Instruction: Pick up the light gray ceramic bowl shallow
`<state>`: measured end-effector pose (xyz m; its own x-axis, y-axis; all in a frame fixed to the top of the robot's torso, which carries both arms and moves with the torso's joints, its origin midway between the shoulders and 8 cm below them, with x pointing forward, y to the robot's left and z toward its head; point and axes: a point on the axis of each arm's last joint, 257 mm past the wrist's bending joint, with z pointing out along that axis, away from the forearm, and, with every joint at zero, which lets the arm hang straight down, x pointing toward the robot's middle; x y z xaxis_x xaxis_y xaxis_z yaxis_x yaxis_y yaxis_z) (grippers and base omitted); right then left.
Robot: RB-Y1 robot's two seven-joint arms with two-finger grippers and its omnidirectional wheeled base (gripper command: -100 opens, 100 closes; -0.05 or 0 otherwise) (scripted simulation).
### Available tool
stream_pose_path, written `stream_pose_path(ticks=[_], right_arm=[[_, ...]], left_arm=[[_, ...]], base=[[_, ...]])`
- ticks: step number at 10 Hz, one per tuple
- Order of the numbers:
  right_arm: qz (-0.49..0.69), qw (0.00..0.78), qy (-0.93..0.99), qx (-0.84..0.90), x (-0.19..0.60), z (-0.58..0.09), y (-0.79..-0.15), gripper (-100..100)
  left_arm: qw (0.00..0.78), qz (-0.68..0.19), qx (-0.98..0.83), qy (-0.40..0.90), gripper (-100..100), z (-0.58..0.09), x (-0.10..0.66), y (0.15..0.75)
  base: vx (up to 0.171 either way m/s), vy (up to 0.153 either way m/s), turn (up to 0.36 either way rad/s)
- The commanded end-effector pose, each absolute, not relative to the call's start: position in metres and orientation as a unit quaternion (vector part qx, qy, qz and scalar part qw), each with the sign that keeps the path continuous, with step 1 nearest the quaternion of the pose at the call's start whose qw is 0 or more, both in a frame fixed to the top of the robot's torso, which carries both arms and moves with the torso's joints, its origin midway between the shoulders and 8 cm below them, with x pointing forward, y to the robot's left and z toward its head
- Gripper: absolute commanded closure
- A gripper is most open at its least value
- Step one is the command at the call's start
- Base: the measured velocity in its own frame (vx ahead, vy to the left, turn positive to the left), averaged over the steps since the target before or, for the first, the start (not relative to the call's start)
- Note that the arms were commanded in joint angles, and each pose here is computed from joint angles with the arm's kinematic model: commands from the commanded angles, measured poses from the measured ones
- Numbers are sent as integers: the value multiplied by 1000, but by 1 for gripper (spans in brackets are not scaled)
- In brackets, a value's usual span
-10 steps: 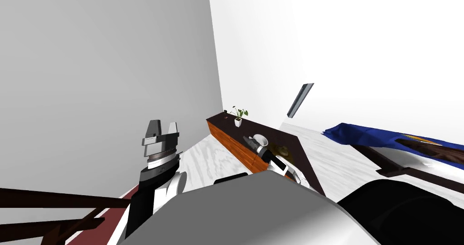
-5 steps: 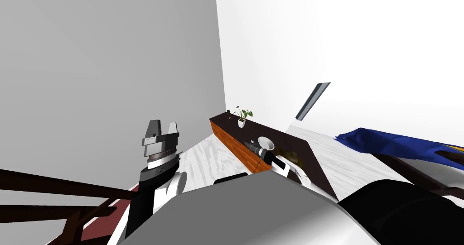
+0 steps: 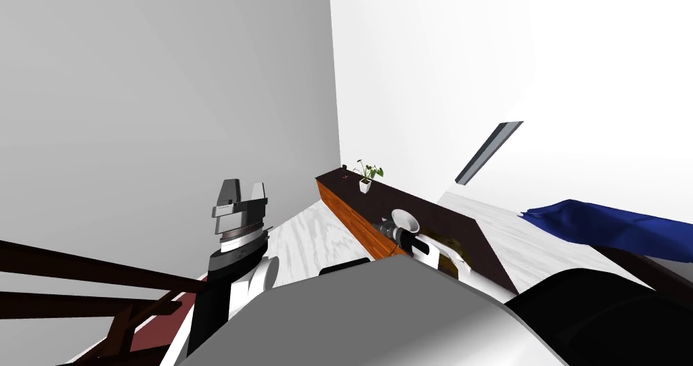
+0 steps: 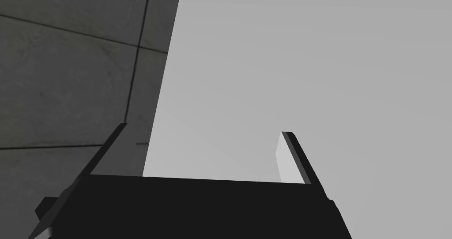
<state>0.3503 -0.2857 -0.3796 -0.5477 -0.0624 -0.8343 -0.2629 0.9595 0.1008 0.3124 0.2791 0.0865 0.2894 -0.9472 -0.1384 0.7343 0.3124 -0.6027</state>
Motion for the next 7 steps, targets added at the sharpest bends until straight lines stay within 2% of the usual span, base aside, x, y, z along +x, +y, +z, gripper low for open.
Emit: stream_pose_path(ticks=[1,6,7], right_arm=[[66,429,892,-125,335,-405,-312,-100],[-32,328,923,-200,286,-454,-386,-100],[-32,328,923,-200,286,-454,-386,-100]], left_arm=[[773,-544,-219,243,0,86,312,279],[773,-544,-219,243,0,86,312,279],[773,-544,-219,244,0,86,312,279]], base=[[72,-9,66],[70,-17,39],[53,-16,11]])
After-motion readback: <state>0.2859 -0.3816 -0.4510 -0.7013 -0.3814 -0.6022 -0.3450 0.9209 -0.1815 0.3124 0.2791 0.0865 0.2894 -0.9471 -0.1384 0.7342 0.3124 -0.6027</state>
